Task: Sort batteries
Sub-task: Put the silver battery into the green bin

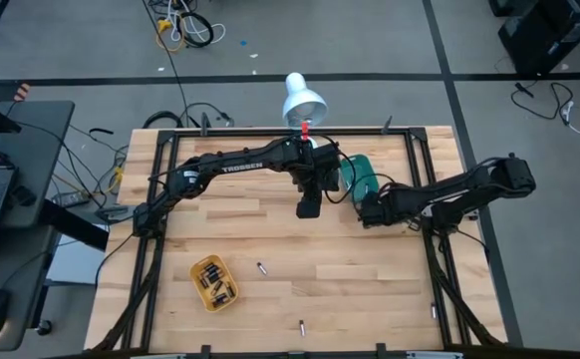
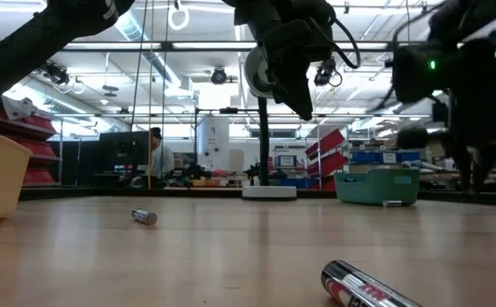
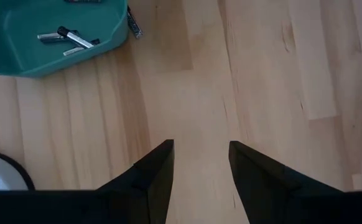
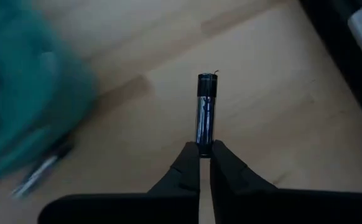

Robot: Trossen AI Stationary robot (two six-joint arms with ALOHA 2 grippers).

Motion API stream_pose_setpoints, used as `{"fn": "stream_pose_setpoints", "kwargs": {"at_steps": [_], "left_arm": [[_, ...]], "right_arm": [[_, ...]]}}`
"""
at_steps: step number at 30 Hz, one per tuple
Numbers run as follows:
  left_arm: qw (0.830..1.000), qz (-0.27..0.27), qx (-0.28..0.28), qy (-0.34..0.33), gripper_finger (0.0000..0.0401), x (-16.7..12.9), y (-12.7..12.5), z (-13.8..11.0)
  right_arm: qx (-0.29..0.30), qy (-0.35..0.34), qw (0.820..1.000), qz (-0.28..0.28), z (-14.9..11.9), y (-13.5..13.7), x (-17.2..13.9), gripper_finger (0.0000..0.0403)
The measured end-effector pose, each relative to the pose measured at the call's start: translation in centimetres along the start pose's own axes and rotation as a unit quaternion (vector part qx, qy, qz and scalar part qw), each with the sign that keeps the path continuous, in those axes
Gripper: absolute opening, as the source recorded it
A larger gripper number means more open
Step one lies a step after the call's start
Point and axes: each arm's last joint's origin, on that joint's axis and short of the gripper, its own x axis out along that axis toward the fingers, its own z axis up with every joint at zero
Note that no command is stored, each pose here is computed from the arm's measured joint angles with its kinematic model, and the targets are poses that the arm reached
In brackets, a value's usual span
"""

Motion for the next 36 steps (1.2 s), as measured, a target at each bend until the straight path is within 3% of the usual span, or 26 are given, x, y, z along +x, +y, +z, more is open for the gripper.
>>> {"fn": "stream_pose_setpoints", "kwargs": {"at_steps": [9,17,22,29,32,36], "left_arm": [[1.0,0.001,0.001,-0.005,0.017,0.0,0.0,0.1],[0.999,0.028,-0.018,-0.041,0.017,-0.1,0.3,0.8],[0.996,0.035,-0.054,-0.055,0.017,0.0,0.4,1.1],[0.992,0.067,-0.09,-0.065,0.017,1.0,1.0,1.4],[0.992,0.063,-0.094,-0.051,0.017,1.1,0.8,1.2],[0.986,0.058,-0.147,-0.057,0.017,1.1,0.6,1.3]], "right_arm": [[-0.026,-0.067,0.995,0.069,1.5,2.7,-4.9,0.0007],[-0.111,-0.07,0.979,0.153,3.5,6.5,-3.9,0.0011],[-0.118,-0.041,0.982,0.139,4.8,7.1,-3.3,0.0047],[-0.208,0.025,0.968,0.137,5.5,7.4,-2.9,0.0116],[-0.253,0.073,0.955,0.136,5.2,7.2,-3.0,0.0133],[-0.359,0.081,0.915,0.166,3.7,7.0,-4.5,0.0136]]}}
